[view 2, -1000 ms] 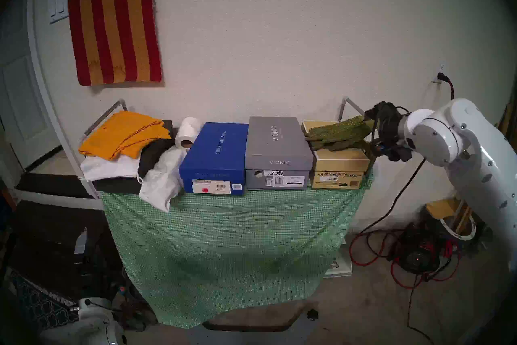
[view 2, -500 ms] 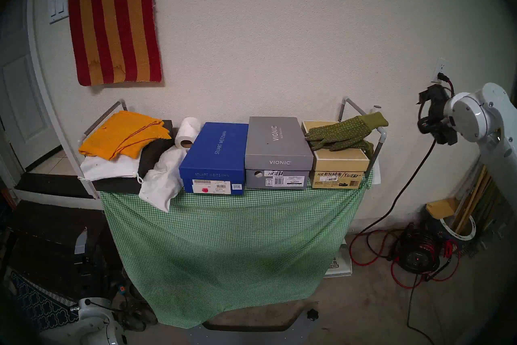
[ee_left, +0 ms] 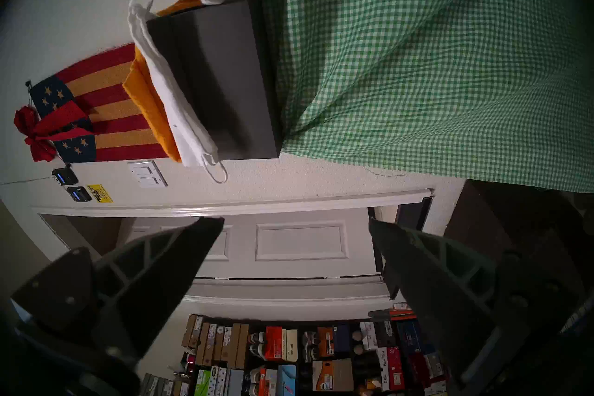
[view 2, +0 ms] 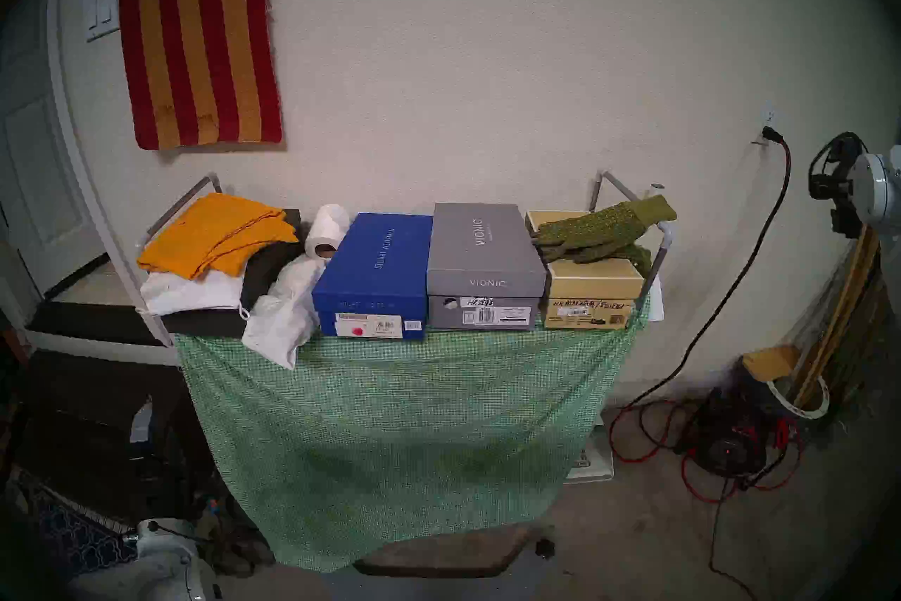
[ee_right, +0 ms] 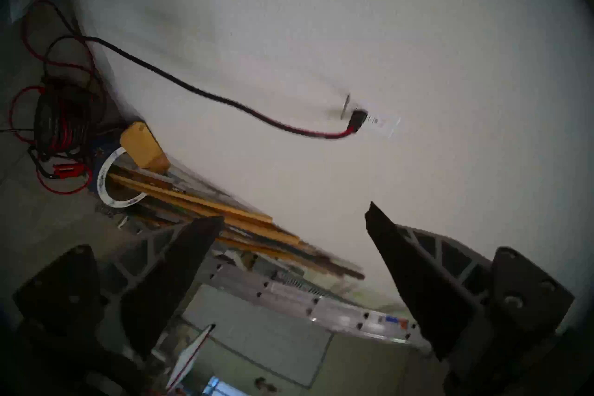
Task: Lift the object off the cloth, cover the shoe rack with the cloth, put the object back
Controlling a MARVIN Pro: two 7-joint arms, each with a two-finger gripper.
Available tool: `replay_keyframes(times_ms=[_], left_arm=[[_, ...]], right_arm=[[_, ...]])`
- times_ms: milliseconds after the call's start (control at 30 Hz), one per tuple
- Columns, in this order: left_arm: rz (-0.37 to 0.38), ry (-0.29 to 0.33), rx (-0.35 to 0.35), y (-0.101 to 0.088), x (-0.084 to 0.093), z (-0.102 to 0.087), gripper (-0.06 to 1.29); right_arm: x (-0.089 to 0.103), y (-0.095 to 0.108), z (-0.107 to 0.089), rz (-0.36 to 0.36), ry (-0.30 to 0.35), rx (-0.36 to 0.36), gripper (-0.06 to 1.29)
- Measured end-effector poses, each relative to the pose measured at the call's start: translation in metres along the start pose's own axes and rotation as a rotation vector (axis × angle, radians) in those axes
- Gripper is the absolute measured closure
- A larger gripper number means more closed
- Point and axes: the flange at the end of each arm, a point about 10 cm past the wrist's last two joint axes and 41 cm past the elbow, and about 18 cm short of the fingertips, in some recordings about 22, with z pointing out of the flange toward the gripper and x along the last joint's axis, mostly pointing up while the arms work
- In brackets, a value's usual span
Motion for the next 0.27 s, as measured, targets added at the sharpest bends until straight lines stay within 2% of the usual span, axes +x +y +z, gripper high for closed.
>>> replay_keyframes(times_ms=[133,167,233,267], left_arm=[[0.0,0.0,0.0,0.0,0.0,0.0,-0.04],[0.0,0.0,0.0,0.0,0.0,0.0,-0.04],[0.0,0.0,0.0,0.0,0.0,0.0,-0.04],[0.0,0.0,0.0,0.0,0.0,0.0,-0.04]], right_arm=[[-0.035,-0.017,0.015,0.132,-0.086,0.036,0.0],[-0.038,-0.019,0.016,0.142,-0.093,0.038,0.0],[-0.061,-0.031,0.023,0.224,-0.149,0.054,0.0],[-0.064,-0.032,0.024,0.236,-0.157,0.056,0.0]])
